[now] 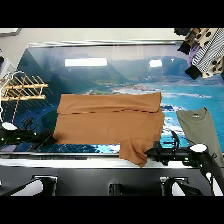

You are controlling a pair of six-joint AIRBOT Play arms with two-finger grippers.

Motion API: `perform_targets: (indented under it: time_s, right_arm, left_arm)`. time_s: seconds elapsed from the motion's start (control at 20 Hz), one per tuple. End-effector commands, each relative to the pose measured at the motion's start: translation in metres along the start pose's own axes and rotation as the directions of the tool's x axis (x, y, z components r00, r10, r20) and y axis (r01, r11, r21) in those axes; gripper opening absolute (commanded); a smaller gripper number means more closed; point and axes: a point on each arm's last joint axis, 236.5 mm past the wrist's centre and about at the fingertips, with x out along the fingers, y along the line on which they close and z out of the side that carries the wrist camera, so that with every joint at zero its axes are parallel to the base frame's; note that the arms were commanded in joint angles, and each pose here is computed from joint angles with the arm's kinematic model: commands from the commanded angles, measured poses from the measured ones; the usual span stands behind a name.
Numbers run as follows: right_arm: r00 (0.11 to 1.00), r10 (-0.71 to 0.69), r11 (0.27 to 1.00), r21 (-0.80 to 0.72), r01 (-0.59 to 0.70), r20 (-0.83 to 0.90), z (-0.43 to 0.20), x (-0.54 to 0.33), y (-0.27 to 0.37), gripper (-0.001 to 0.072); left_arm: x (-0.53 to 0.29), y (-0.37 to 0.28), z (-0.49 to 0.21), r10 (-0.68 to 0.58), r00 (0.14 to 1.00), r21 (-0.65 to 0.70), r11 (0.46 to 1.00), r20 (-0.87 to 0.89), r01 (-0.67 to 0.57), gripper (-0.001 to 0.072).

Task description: Fold the clothes and pants, and hang the long-sleeved shirts on hangers.

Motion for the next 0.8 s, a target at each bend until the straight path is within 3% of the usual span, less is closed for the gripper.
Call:
perform_targets:
  time_s: [0.0, 0.2, 0.4, 0.6, 0.75]
  right_arm:
    - [0.999, 0.019, 0.998, -0.053, -0.020, -0.037, -0.011, -0.003, 0.007, 0.0028]
    - [0.999, 0.037, 0.991, -0.125, -0.039, -0.019, -0.029, -0.018, 0.024, 0.0027]
    - [0.998, 0.045, 0.972, -0.232, -0.034, 0.043, -0.060, -0.044, 0.047, 0.0026]
    - [0.931, 0.122, 0.934, -0.357, 0.009, 0.343, -0.016, -0.088, 0.091, 0.0025]
    - [0.909, 0.172, 0.930, -0.366, -0.023, 0.380, 0.030, -0.098, 0.114, 0.0025]
  left_arm:
    - [-0.005, -0.003, -0.004, -0.007, 1.000, 0.006, 1.000, -0.010, 0.007, 0.0017]
    - [-0.028, 0.000, -0.028, 0.034, 0.999, -0.018, 0.999, -0.035, -0.035, 0.0015]
    - [-0.063, -0.002, -0.045, 0.082, 0.995, -0.016, 0.997, 0.048, -0.081, 0.0015]
    - [-0.080, -0.034, -0.032, -0.002, 0.988, 0.028, 1.000, 0.153, -0.002, 0.0015]
    - [-0.089, -0.059, 0.006, -0.016, 0.969, 0.091, 0.996, 0.246, -0.007, 0.0015]
